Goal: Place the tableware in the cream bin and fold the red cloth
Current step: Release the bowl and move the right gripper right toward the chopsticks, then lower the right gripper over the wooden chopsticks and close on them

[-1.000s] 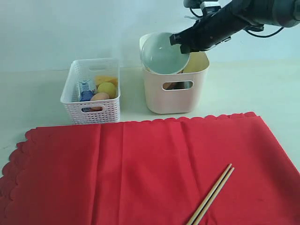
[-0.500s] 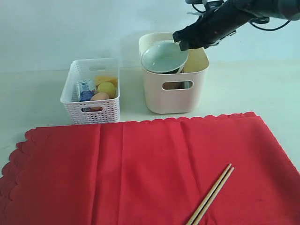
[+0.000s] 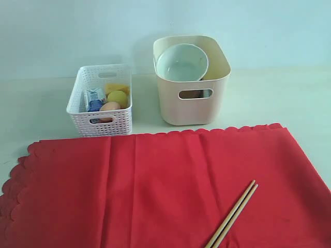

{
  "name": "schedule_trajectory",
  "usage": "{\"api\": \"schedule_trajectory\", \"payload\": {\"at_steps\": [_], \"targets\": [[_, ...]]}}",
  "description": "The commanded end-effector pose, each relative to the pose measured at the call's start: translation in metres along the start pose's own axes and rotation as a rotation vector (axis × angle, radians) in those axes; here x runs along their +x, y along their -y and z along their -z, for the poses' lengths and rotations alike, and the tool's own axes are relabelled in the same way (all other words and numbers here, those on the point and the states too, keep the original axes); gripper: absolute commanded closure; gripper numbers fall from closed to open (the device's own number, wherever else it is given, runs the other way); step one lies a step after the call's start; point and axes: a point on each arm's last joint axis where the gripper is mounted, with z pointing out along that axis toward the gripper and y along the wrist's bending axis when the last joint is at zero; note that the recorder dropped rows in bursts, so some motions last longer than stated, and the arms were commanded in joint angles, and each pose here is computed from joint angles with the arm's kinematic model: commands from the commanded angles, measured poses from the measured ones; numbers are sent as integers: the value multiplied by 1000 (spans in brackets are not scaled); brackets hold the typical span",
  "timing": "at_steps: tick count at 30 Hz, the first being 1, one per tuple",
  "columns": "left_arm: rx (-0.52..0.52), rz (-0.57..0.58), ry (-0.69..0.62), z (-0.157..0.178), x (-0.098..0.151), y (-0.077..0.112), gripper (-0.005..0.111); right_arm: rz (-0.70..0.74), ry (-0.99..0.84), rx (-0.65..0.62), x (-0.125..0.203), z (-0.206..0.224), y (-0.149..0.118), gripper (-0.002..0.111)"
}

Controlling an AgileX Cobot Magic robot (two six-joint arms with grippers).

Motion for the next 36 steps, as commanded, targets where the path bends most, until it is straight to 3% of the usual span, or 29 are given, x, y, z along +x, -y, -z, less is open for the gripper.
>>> {"api": "schedule_trajectory", "payload": {"at_steps": [1, 11, 16, 20, 27, 36], "targets": [[1, 7, 12, 0, 0, 0, 107, -5, -1, 7, 20, 33, -5, 63], [1, 7, 12, 0, 0, 0, 107, 187, -105, -101, 97, 77, -29, 63], [1, 7, 12, 0, 0, 0, 107, 327, -109, -299, 125, 83, -48, 63], [1, 7, 12, 0, 0, 0, 107, 433, -136, -422, 143, 76, -57, 63], [1, 7, 12, 0, 0, 0, 107, 767, -214, -598, 177, 53, -61, 63], [1, 7, 12, 0, 0, 0, 107, 877, -290, -696, 191, 13, -56, 63]]}}
